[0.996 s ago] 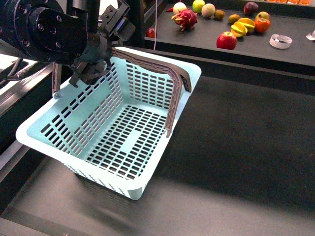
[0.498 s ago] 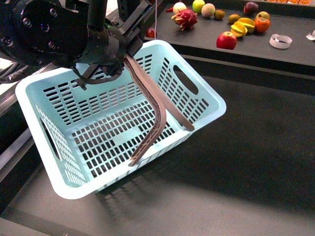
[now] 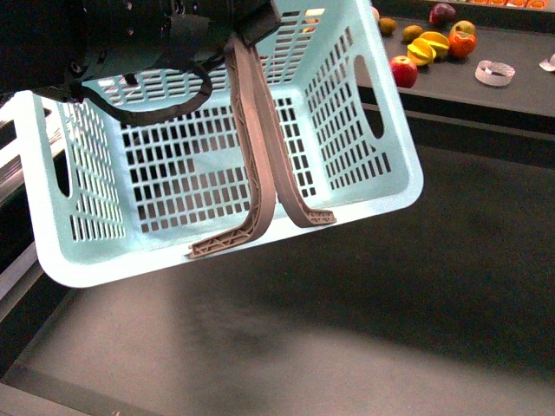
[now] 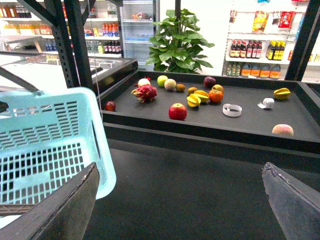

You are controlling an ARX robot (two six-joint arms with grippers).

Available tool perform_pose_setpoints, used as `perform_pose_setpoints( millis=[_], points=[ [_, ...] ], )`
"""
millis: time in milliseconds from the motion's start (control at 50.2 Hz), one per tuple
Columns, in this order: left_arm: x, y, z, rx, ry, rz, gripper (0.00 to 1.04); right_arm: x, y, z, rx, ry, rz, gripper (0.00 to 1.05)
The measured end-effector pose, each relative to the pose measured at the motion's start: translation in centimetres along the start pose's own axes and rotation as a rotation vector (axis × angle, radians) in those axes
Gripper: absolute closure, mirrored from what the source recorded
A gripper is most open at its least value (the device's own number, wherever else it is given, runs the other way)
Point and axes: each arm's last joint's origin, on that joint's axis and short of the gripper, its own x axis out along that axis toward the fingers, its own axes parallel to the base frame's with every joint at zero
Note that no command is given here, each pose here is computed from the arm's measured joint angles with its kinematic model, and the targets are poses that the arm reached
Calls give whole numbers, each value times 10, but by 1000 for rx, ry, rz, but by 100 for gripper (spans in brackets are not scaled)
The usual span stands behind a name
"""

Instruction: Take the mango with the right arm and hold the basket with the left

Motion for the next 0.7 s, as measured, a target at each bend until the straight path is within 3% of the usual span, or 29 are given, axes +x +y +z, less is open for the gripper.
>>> perform_pose_setpoints(
  millis=[259,458,697],
  points=[
    [-9,-32,-16,155,25,-163,98,0,0,0,0,0,0,8],
    [-13,-50,-24,174,23,-264,98,0,0,0,0,0,0,8],
    [-16,-60,-35,182,66,-294,98,0,0,0,0,0,0,8]
  ],
)
